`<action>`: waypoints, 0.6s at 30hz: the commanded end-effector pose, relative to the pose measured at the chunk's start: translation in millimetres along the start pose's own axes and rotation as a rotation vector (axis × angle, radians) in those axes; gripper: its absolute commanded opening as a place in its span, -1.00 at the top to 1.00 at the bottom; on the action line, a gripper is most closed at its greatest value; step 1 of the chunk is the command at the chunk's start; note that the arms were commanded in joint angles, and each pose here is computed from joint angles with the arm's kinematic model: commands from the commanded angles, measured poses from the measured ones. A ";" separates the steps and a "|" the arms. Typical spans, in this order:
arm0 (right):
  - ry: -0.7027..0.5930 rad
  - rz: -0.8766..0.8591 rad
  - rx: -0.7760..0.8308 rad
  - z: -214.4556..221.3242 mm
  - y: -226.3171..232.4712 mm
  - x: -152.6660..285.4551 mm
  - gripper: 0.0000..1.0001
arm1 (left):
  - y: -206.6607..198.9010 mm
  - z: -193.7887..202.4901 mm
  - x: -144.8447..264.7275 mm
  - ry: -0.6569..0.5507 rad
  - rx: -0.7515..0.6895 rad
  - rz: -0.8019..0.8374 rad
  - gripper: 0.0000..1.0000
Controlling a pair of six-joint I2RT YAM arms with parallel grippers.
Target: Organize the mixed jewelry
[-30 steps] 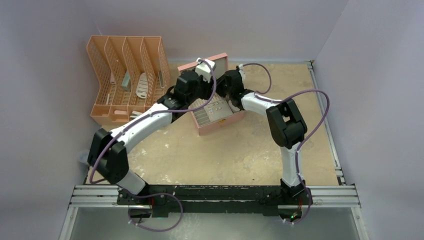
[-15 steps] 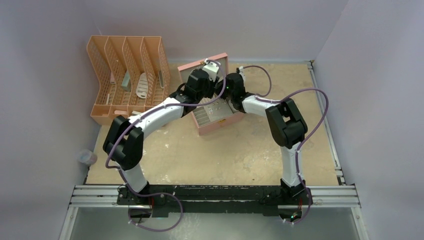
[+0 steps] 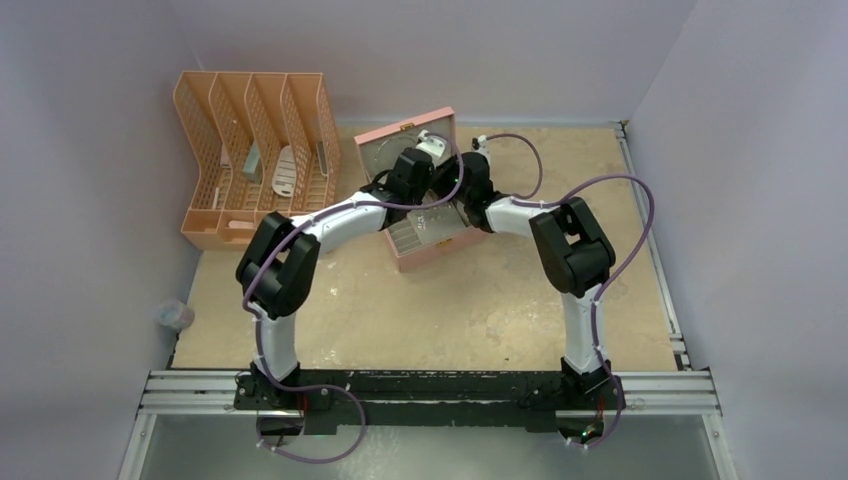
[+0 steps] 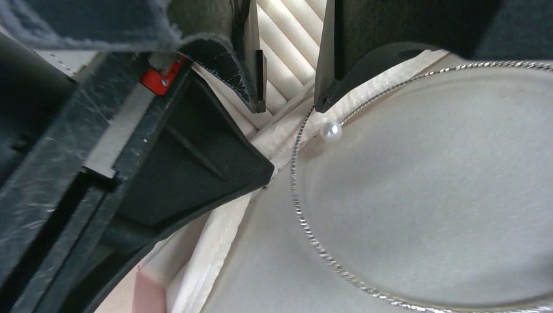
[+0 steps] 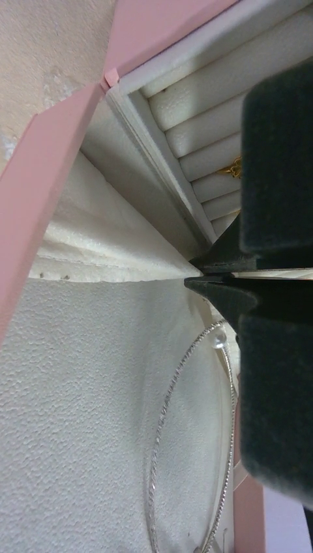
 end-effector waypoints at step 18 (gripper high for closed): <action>0.150 0.021 0.062 25.6 -9.1 14.6 1.00 | 16.9 -21.3 -2.2 -0.004 -0.049 -0.097 0.70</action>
Point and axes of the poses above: each gripper's point midway between its finger pads, its own x axis back along the fingers, its own y axis along the line the jaws close on, z = x × y, the point moved 8 cm from there along x, back along the fingers, and after that the axes turned 15 degrees about -x, right-handed, at the moved point
